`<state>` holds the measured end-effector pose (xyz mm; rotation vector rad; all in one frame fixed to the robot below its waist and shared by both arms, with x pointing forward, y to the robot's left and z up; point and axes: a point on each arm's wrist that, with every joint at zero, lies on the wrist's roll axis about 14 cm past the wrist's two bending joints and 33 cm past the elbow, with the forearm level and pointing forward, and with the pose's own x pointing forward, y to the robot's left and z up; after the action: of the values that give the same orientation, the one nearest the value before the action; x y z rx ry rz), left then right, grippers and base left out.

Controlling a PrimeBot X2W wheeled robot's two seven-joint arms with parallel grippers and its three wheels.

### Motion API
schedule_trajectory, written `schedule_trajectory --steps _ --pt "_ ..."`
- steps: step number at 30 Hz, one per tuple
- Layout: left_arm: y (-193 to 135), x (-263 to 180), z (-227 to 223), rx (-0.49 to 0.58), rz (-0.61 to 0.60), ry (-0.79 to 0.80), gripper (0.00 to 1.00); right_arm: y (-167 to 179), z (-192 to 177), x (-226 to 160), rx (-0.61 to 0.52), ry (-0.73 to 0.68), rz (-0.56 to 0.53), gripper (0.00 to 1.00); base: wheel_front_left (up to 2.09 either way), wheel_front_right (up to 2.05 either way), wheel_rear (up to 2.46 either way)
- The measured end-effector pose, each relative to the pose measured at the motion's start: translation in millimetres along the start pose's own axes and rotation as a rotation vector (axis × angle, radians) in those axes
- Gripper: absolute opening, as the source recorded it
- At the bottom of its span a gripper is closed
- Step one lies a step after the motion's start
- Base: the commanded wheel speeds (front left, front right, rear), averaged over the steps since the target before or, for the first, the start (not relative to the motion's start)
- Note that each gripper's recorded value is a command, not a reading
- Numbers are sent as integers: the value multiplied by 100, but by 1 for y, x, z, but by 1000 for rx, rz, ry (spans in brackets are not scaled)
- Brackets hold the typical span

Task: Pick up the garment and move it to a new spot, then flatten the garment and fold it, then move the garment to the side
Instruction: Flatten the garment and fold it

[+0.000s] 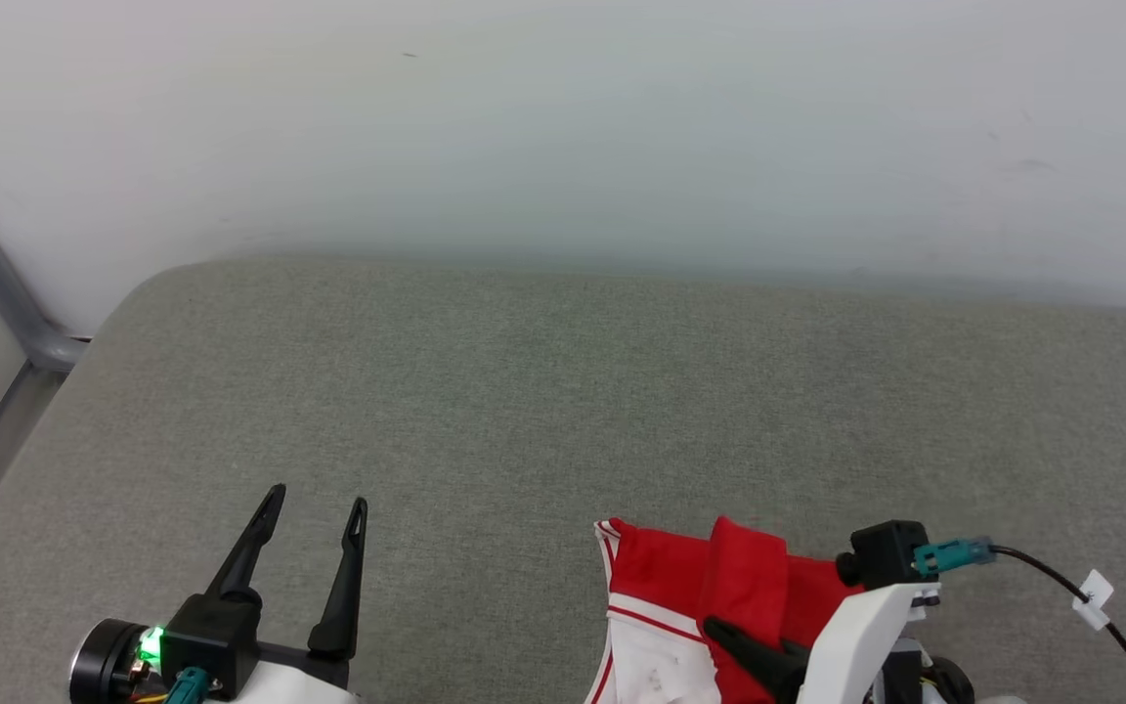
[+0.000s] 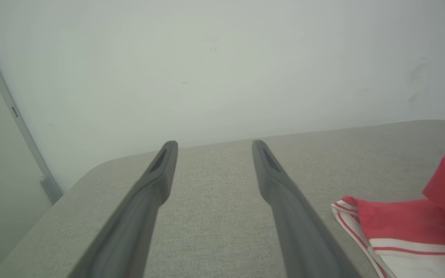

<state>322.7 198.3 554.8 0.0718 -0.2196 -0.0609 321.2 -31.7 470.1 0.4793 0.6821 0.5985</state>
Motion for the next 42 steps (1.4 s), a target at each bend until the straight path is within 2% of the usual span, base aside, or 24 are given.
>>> schedule_trajectory --steps 6,7,8,9,14,18,22,28,32,34,38,42 --pt "5 -6 -1 5 16 4 100 -2 -13 21 17 21 2 0 0 0 0" --pt "6 -6 -1 6 20 6 100 -5 -15 24 21 26 -7 16 0 0 0" --pt "7 -7 -2 6 21 8 100 -8 -17 27 17 34 -16 76 0 0 0" --pt "7 -7 -2 5 20 10 100 -9 -20 30 11 41 -19 100 0 0 0" --pt "10 -9 -4 8 30 17 100 10 -30 43 -18 68 34 100 0 0 0" --pt "8 -8 -6 9 22 22 100 33 -37 47 10 85 115 100 0 0 0" --pt "5 -6 -6 7 12 22 100 43 -19 48 -39 28 133 100 0 0 0" --pt "-4 -1 -7 -4 -12 19 100 20 31 41 -204 -132 15 100 0 0 0" --pt "-9 2 -8 -10 -26 22 100 -7 84 19 -514 -287 -140 100 0 0 0" --pt "-11 4 -9 -13 -32 22 100 -28 102 3 -561 -347 -217 100 0 0 0" --pt "-17 8 -10 -23 -51 24 100 -46 131 -23 -636 -457 -302 100 0 0 0" --pt "-22 12 -12 -33 -60 26 100 -66 152 -55 -664 -554 -386 100 0 0 0"
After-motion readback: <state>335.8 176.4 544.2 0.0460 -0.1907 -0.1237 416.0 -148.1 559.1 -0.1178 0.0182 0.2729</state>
